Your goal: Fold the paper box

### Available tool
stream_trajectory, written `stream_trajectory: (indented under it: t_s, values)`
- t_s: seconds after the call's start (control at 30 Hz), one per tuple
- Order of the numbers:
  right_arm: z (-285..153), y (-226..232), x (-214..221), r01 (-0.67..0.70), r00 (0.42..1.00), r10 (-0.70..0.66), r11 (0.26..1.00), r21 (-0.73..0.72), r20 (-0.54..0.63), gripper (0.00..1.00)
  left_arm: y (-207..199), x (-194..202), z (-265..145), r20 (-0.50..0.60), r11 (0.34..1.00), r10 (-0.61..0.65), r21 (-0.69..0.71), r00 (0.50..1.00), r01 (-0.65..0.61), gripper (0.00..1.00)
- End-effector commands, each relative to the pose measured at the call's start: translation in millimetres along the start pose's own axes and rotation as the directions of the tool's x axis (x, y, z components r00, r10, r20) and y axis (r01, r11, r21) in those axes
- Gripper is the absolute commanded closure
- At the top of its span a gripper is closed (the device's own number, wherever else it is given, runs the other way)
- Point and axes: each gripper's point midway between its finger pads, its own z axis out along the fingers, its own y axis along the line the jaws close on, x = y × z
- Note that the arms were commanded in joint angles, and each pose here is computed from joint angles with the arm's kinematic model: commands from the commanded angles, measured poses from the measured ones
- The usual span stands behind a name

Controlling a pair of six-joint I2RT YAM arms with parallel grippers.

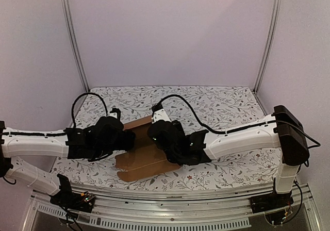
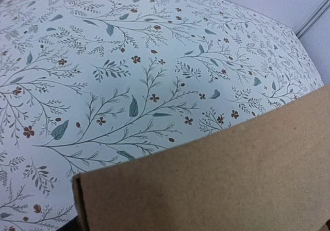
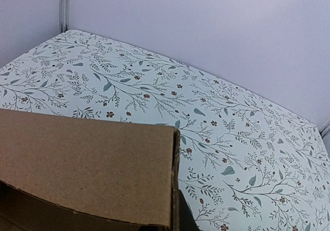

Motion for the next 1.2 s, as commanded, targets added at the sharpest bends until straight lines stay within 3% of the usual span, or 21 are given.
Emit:
stream_trajectory:
  t_s: [0.0, 0.17, 0.4, 0.57, 0.73, 0.83, 1.07, 1.17]
  values:
    - [12.2, 5.4, 9.0, 0.041, 0.999, -0.041, 0.999, -0.017, -0.024, 1.00, -14.8, 4.6, -16.0, -0.030, 0.993, 0.035, 0.115, 0.999, -0.032, 0.37]
    - [27.2, -1.1, 23.6, 0.039, 0.997, -0.044, 0.996, -0.075, -0.059, 1.00, -29.8, 15.0, -31.2, -0.051, 0.956, 0.130, 0.272, 0.990, -0.111, 0.36]
    - [39.8, -4.8, 49.9, 0.030, 0.996, -0.050, 0.969, -0.244, -0.076, 1.00, -29.8, 22.4, -48.3, -0.030, 0.907, 0.237, 0.365, 0.971, -0.210, 0.33]
    - [33.7, 1.3, 54.5, 0.056, 0.998, -0.052, 0.934, -0.352, 0.020, 1.00, -40.3, 10.2, -70.3, 0.025, 0.859, 0.251, 0.455, 0.968, -0.235, 0.32]
    - [34.5, 12.3, 63.9, 0.029, 0.999, -0.016, 0.880, -0.474, 0.031, 1.00, -56.3, -4.5, -75.9, 0.058, 0.830, 0.271, 0.491, 0.961, -0.264, 0.35]
    - [31.6, 18.5, 65.4, 0.020, 0.998, 0.012, 0.856, -0.517, 0.058, 1.00, -68.8, -12.1, -75.7, 0.077, 0.800, 0.267, 0.537, 0.961, -0.266, 0.46]
    - [27.4, 30.8, 73.6, 0.038, 0.992, 0.040, 0.813, -0.581, 0.122, 1.00, -90.2, -31.1, -57.2, 0.064, 0.769, 0.217, 0.604, 0.974, -0.211, 0.97]
    - [29.1, 33.4, 77.4, 0.036, 0.990, 0.050, 0.809, -0.586, 0.130, 1.00, -101.0, -38.4, -46.3, 0.070, 0.765, 0.215, 0.608, 0.974, -0.213, 1.00]
